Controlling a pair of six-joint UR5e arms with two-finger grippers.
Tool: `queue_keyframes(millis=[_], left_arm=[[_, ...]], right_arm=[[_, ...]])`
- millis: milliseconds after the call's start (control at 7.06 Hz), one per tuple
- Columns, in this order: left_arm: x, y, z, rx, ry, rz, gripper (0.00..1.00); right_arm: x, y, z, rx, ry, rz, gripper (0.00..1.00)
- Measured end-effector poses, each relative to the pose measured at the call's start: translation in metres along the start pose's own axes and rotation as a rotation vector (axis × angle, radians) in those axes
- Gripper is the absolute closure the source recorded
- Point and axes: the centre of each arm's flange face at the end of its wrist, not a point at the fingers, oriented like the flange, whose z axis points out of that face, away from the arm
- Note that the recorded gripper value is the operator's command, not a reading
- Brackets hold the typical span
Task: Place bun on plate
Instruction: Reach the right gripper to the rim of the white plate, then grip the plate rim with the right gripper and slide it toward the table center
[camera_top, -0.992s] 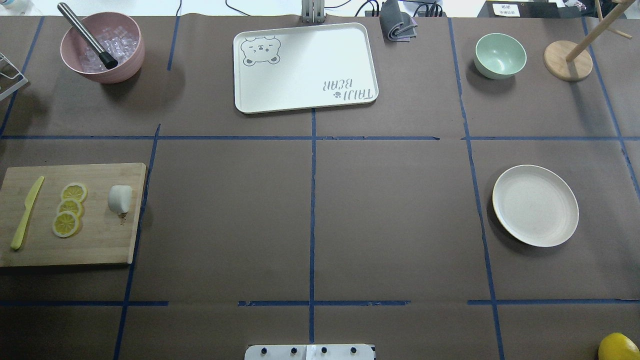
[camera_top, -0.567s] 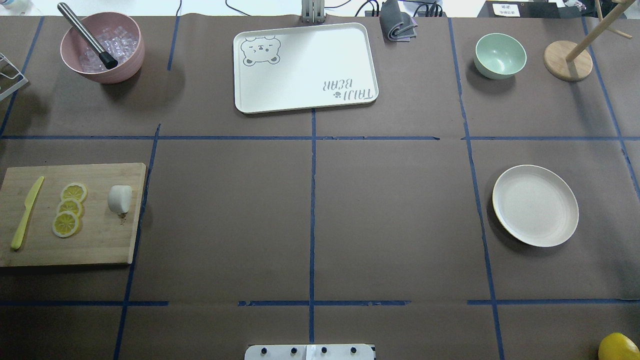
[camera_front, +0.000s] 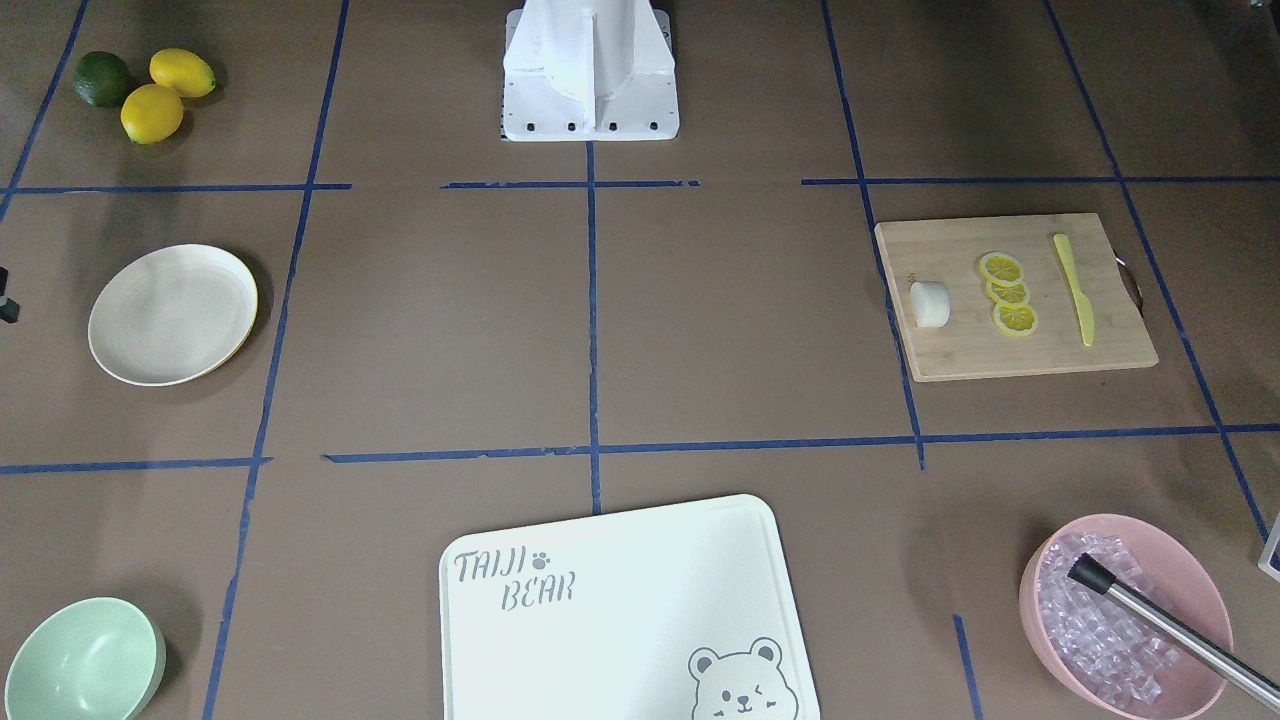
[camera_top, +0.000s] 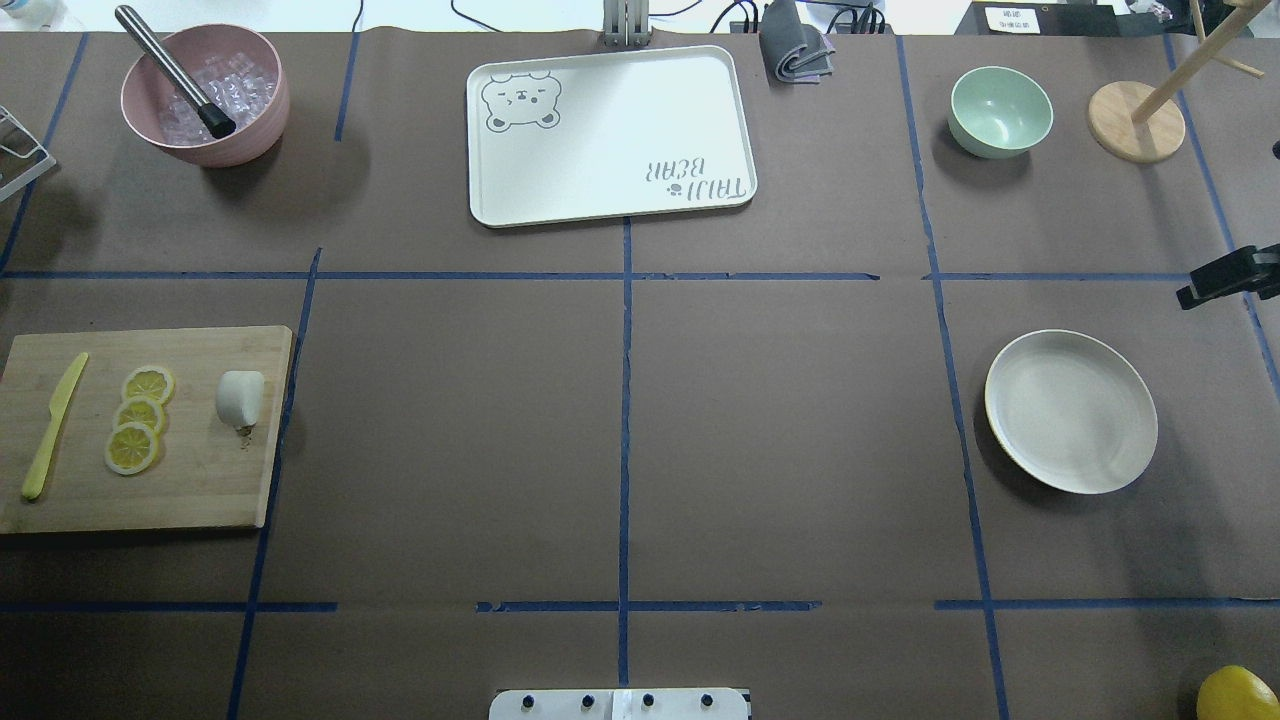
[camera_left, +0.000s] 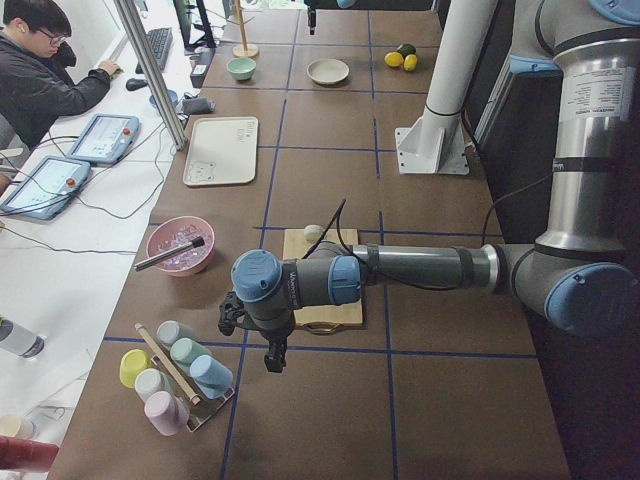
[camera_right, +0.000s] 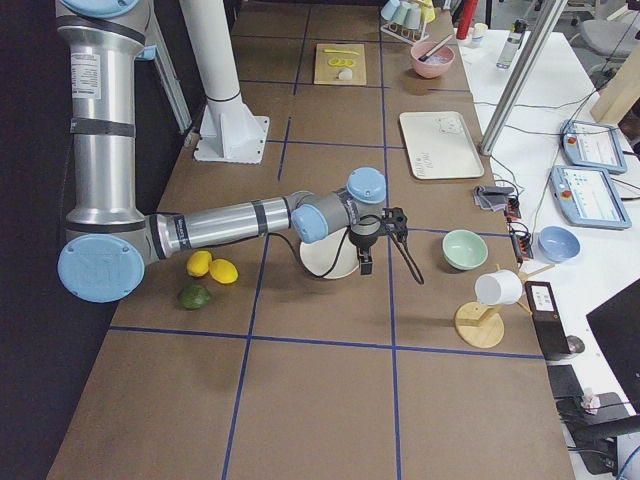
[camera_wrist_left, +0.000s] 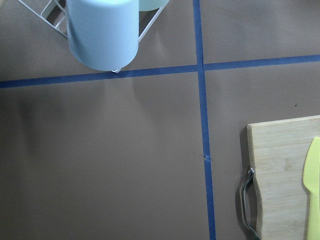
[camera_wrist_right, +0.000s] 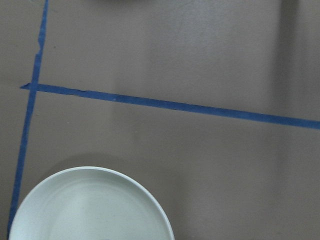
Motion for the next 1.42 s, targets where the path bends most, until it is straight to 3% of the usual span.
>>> queue_keyframes(millis=[283,708,850,992,1133,1275,1417], left_arm=[[0.000,-0.001,0.000,0.001,0.000,0.002,0.00],[0.000,-0.002,0.000,0.002,0.000,0.003,0.00],[0.000,-0.002,0.000,0.002,0.000,0.003,0.00],[0.000,-0.002,0.000,0.002,0.000,0.003,0.00],[0.000,-0.002,0.000,0.002,0.000,0.003,0.00],[0.000,-0.002,0.000,0.002,0.000,0.003,0.00],[0.000,-0.002,0.000,0.002,0.000,0.003,0.00]], right_arm=[[-0.030,0.027,0.032,0.033,-0.038,0.044,0.04],[-0.003,0.063,0.082,0.018,-0.011,0.060,0.04],[0.009,0.068,0.100,0.015,-0.013,0.051,0.09],[0.016,0.072,0.109,0.018,-0.020,0.042,0.26],[0.019,0.075,0.115,0.013,-0.021,0.039,0.69],[0.021,0.076,0.118,0.007,-0.024,0.038,0.88],[0.019,0.077,0.118,0.004,-0.030,0.036,0.97]])
